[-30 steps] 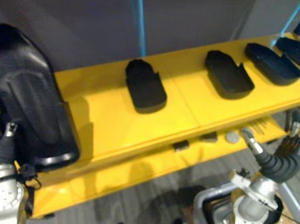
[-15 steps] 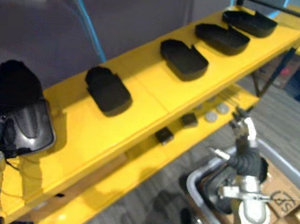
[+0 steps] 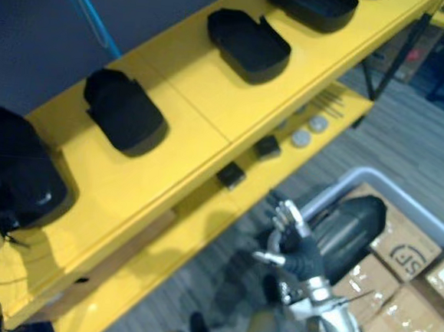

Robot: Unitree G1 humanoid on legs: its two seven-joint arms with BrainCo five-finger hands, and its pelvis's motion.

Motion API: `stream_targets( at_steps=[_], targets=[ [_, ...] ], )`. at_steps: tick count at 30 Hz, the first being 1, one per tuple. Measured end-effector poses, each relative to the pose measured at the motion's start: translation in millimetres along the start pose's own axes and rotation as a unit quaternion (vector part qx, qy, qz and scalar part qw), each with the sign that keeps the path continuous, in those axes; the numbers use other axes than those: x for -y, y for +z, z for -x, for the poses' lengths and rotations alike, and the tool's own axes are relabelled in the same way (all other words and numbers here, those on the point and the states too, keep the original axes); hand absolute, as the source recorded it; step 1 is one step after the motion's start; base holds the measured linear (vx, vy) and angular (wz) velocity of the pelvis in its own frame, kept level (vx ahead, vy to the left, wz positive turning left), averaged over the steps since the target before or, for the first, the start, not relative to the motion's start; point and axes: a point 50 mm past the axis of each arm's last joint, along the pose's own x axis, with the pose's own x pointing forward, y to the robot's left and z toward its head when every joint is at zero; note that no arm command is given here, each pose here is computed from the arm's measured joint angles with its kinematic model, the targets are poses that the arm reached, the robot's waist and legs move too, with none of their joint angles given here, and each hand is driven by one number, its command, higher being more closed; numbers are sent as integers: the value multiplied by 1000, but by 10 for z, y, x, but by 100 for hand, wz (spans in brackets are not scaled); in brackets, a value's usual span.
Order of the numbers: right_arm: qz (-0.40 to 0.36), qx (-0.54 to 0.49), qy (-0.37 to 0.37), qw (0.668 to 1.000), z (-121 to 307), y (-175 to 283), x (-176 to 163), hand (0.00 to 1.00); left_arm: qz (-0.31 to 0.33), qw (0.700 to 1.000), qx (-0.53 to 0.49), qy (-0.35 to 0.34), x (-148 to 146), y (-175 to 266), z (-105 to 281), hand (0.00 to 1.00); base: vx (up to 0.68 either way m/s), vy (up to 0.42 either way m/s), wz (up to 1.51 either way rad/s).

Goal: Walk over and take plastic housings, then place them on the shelf

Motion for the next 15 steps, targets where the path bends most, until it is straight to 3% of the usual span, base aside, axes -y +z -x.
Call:
stream_targets(
  at_steps=[10,11,15],
  targets=[
    [9,-5,-22,1000,-4,-2,29,0,-5,1000,6,3,25,122,-32,100,-28,0,2],
    [10,-5,-21,1000,-4,-1,30,0,-6,1000,6,4,18,144,-35,0,0,0,0],
    [14,-8,-19,1000,5,-3,41,0,-9,1000,7,9,-12,188,-39,0,0,0,0]
  ],
)
